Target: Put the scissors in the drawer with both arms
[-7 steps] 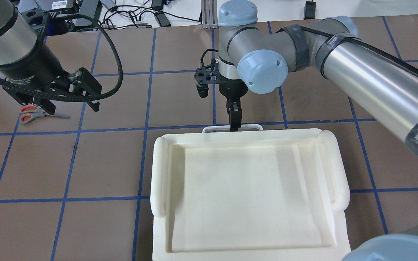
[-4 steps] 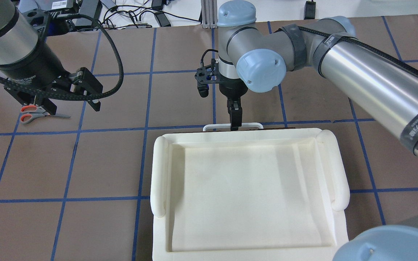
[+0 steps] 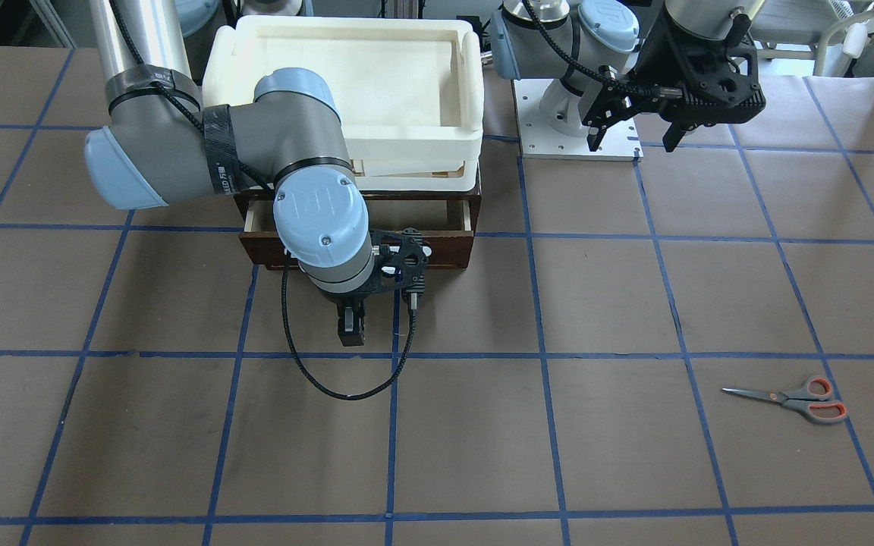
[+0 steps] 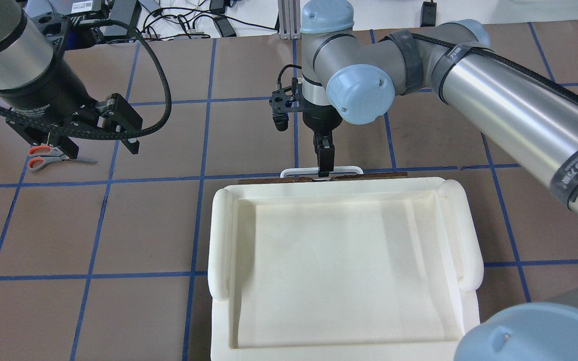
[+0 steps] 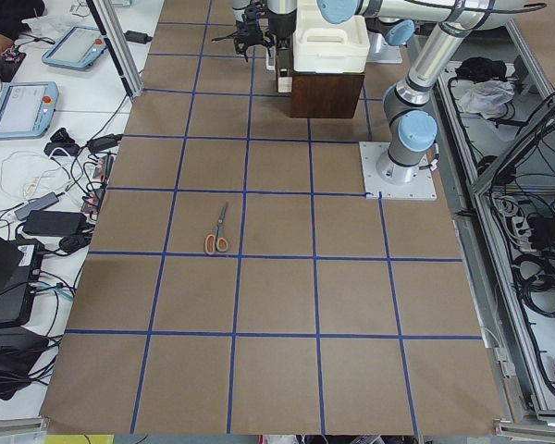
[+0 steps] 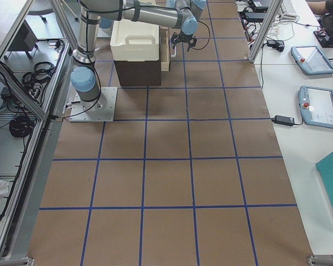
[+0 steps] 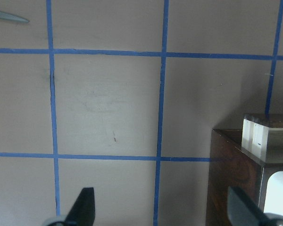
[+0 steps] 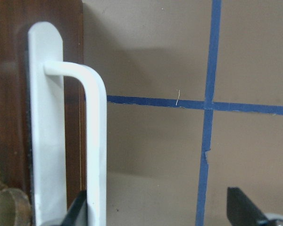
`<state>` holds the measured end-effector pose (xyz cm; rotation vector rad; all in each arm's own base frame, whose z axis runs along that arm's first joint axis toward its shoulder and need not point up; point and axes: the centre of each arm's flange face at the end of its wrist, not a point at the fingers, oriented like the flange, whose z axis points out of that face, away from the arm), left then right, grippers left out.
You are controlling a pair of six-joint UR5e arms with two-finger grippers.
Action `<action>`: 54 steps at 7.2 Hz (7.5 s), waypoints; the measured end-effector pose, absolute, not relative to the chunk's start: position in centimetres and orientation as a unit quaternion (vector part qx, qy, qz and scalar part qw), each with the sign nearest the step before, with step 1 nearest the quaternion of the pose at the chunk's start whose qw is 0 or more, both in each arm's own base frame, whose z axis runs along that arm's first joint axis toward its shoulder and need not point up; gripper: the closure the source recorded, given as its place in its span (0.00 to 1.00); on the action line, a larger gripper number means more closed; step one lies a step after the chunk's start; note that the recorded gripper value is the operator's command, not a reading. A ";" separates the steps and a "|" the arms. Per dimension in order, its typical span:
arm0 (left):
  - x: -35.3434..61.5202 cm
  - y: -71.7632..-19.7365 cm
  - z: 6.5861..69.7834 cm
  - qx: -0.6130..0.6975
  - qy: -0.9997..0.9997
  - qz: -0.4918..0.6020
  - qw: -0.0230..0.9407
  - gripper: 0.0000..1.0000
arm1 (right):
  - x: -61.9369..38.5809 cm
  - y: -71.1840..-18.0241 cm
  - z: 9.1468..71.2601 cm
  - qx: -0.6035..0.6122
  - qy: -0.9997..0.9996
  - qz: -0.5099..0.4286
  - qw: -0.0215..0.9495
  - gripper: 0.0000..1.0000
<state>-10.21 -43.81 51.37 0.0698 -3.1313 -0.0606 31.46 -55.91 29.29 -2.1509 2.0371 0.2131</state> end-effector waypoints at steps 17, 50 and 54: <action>21.6 -59.5 25.9 -0.642 -0.766 -0.007 0.002 0.00 | 31.2 -60.0 29.3 -0.731 0.680 0.045 0.045 0.00; -12.9 -55.1 45.3 -0.673 -0.737 0.064 -0.028 1.00 | 29.9 -64.4 30.2 -0.753 0.657 -0.008 0.007 0.00; -20.3 -52.8 45.0 -0.672 -0.739 0.055 -0.008 1.00 | 29.6 -64.8 30.6 -0.753 0.658 -0.019 -0.001 0.00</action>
